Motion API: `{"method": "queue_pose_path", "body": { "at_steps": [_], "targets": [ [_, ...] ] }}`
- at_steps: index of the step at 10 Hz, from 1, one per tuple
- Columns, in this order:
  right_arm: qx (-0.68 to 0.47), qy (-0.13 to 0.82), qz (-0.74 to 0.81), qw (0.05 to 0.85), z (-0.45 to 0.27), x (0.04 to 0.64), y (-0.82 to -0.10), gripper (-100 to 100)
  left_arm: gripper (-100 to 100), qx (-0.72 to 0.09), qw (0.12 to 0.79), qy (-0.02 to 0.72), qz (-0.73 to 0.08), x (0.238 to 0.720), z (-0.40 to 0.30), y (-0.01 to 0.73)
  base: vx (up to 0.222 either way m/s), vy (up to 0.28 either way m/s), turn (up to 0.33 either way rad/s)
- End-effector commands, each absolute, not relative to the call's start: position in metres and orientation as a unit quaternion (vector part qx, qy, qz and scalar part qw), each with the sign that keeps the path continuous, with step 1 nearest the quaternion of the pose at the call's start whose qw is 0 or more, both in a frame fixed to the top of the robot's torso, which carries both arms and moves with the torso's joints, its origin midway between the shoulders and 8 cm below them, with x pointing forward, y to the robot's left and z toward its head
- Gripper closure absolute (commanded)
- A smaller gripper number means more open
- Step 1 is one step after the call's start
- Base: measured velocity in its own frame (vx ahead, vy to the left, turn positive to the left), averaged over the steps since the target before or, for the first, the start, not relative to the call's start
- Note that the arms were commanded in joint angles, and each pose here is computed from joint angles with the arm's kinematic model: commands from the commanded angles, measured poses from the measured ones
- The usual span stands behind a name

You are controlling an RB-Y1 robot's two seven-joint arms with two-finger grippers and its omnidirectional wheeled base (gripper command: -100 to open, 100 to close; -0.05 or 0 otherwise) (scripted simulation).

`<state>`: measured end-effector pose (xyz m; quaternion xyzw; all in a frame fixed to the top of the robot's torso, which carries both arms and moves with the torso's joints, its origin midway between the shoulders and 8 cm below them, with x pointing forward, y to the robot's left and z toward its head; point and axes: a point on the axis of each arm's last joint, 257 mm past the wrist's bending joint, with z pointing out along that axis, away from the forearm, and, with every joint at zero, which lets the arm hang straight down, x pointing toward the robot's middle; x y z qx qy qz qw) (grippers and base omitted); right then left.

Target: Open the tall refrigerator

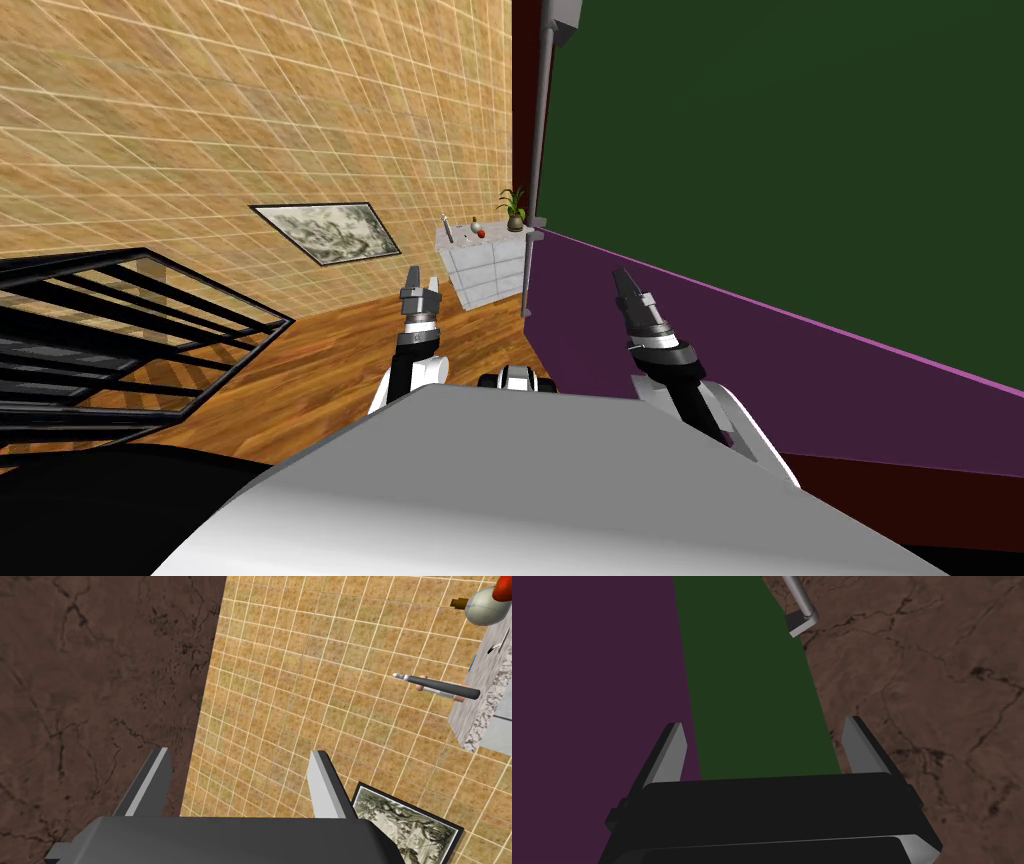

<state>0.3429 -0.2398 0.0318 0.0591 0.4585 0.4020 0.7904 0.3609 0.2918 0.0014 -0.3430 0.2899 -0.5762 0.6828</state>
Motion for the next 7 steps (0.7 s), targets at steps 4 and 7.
{"method": "queue_pose_path", "body": {
  "at_steps": [4, 7],
  "targets": [
    [-0.074, 0.502, 0.282, 0.814, 0.0356, 0.3427, -0.2358, -100, 0, -0.343, 0.683, 0.29, -0.576, 0.3609, 0.0013, 0.2918, 0.093, 0.066, -0.163],
    [-0.141, 0.515, 0.218, 0.817, 0.0355, 0.344, -0.2347, -100, 0, -0.343, 0.683, 0.29, -0.576, 0.3609, 0.0013, 0.2918, 0.093, 0.077, -0.158]
  ]
}}
